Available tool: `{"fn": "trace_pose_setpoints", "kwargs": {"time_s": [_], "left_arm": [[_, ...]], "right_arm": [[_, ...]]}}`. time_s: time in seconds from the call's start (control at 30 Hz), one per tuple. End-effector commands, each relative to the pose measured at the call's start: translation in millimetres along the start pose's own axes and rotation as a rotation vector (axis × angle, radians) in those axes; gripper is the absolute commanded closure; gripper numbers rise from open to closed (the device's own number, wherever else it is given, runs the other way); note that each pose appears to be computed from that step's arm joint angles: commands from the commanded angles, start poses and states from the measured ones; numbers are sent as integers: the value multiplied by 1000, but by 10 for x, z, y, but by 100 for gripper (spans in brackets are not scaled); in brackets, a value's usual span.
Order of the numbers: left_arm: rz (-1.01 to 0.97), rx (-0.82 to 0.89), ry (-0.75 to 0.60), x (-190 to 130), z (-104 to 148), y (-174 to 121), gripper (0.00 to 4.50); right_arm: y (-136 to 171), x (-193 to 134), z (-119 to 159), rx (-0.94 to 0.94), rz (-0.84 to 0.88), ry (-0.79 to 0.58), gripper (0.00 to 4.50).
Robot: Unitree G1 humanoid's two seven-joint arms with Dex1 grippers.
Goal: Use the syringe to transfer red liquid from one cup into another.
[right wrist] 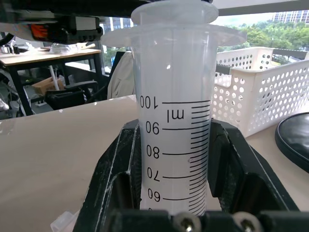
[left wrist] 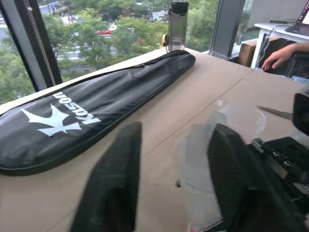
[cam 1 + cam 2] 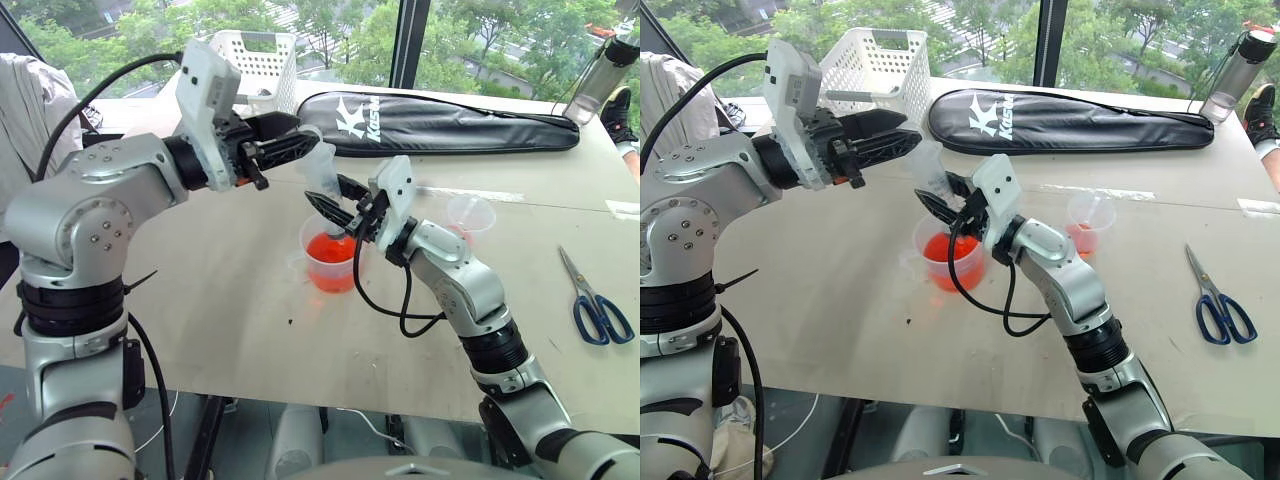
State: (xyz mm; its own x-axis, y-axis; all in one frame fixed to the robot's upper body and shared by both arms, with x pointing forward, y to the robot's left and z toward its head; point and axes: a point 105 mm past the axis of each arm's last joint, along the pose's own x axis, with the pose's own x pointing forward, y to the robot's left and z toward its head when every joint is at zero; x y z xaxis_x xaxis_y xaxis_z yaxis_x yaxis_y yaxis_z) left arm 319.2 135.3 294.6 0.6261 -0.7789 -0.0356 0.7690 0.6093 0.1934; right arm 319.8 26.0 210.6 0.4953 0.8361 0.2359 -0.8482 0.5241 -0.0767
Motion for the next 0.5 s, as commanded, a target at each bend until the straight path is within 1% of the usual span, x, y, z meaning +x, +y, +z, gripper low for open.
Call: {"fn": "trace_pose_setpoints", "kwargs": {"time_s": [0.03,0.07,0.1,0.17,0.3,0.5], "left_arm": [[27,58,-20,-44,112,52,406],[3,63,-25,-43,116,24,446],[-21,69,-28,-44,117,-4,450],[-94,75,-37,-49,130,-87,450],[-137,79,-35,-85,129,-53,450],[-267,82,-62,-133,161,-81,450]], "right_arm": [[72,15,192,-22,30,-80,314],[72,16,191,-21,31,-80,314],[75,17,191,-20,34,-79,314],[90,17,195,-3,53,-77,314],[128,-2,208,18,99,-69,314],[130,-75,214,45,147,-48,314]]}}
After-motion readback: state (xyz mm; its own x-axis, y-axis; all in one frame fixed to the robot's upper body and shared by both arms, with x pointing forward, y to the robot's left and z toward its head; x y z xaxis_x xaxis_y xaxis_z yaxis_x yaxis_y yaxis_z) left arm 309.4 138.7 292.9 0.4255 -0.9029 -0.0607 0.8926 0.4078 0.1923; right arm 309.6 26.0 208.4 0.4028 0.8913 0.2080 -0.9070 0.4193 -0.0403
